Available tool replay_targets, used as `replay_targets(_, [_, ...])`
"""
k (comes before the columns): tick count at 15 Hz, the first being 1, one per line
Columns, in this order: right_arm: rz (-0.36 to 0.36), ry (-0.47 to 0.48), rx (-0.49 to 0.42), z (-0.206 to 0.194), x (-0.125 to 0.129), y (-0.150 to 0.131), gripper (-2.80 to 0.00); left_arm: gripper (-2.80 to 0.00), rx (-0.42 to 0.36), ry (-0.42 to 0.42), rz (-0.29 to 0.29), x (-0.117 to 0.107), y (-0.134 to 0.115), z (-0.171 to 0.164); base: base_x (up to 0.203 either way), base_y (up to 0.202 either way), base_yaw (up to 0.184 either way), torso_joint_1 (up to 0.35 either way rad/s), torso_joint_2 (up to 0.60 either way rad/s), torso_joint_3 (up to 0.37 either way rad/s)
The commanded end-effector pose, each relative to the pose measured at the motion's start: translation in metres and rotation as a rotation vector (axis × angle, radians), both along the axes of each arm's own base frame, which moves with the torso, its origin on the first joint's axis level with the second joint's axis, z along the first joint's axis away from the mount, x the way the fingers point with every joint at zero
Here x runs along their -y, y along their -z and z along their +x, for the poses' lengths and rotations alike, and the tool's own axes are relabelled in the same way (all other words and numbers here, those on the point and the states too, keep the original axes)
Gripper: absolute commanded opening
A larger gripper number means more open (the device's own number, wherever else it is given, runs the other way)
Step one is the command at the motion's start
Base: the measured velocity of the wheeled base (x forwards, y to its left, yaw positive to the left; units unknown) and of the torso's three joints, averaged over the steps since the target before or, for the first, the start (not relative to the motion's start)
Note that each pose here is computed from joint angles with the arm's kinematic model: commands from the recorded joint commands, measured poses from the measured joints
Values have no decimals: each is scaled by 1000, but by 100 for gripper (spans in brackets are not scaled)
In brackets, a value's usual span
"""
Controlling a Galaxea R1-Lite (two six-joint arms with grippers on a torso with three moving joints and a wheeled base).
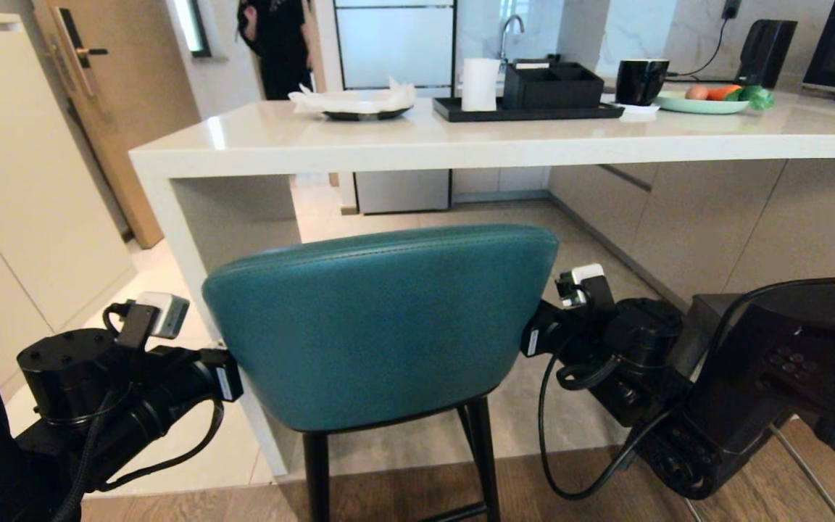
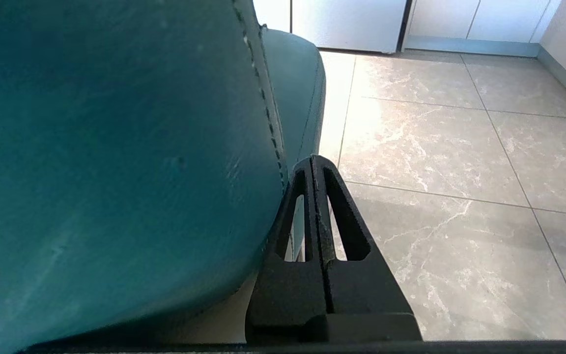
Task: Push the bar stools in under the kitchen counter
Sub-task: Pull the blue chair out from under the dining table
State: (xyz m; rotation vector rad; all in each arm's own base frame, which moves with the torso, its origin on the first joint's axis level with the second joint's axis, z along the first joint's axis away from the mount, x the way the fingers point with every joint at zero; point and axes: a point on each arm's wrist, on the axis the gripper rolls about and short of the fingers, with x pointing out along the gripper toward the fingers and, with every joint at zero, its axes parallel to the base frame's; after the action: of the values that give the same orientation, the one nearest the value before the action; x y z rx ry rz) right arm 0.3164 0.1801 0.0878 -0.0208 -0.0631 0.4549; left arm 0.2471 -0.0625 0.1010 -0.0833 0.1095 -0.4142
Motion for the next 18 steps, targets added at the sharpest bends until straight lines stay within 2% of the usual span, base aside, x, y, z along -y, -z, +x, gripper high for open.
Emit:
replay_targets(1, [9, -18, 14, -6, -9, -4, -280, -280, 9, 28, -4, 3, -3, -8, -149, 0, -2, 7, 2, 2])
replay_targets(11, [9, -12, 15, -8, -9, -6, -280, -280, 3, 26, -2, 3, -2, -8, -197, 0, -2, 2, 0, 3])
replay_targets(17, [4, -68, 10, -30, -18, -12, -280, -280, -7, 10, 0, 2, 2, -1, -196, 0, -3, 2, -2, 2])
replay_targets(18, [-2, -77, 2, -35, -18, -12, -280, -280, 1, -14, 1, 1, 2, 3, -193, 0, -2, 1, 1, -1])
